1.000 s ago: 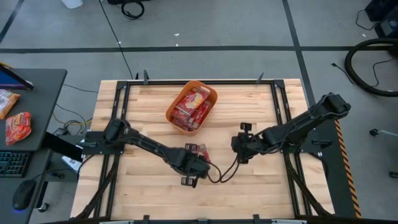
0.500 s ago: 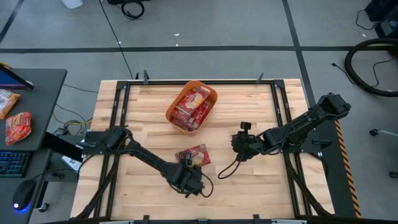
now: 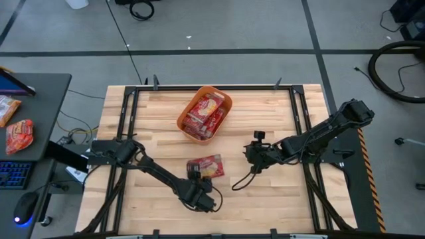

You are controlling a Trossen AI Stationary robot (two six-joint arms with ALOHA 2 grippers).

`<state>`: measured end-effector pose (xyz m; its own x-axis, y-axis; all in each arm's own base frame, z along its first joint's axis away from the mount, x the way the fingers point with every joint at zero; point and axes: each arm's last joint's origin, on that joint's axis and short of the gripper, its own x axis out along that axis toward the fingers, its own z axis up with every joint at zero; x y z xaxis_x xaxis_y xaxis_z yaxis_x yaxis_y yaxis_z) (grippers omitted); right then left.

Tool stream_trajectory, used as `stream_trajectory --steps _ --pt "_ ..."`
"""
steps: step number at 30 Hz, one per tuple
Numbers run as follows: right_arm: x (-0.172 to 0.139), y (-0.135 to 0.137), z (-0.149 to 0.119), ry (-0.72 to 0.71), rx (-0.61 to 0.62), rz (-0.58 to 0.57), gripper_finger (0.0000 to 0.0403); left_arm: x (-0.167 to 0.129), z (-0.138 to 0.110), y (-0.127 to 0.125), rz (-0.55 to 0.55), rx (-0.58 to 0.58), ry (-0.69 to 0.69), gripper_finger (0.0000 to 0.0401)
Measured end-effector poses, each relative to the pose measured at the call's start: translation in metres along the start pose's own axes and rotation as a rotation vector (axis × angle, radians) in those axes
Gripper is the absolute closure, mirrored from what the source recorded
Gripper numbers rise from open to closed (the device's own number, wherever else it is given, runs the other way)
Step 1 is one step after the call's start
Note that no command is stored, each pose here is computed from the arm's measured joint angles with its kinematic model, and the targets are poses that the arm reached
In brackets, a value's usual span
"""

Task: Sort popcorn bags into baskets
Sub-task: Put the red popcorn bag into the orange bin

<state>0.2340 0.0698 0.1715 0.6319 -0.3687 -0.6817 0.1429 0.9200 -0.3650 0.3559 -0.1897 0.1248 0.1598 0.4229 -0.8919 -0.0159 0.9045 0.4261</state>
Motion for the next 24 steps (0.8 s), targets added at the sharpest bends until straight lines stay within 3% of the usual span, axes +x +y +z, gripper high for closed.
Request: stream_trajectory --steps 8,15,24 --pt "-0.001 0.001 0.000 -0.003 0.008 0.005 0.0282 0.003 -0.001 0.003 0.037 0.025 0.023 0.0385" --pt "-0.004 0.003 -0.002 0.008 -0.007 0.012 0.0282 -0.013 0.008 0.023 0.007 0.020 0.050 0.0395" --pt "-0.025 -0.006 -0.004 -0.017 0.027 -0.048 0.0282 -0.087 0.043 0.084 0.072 -0.049 -0.180 0.0399"
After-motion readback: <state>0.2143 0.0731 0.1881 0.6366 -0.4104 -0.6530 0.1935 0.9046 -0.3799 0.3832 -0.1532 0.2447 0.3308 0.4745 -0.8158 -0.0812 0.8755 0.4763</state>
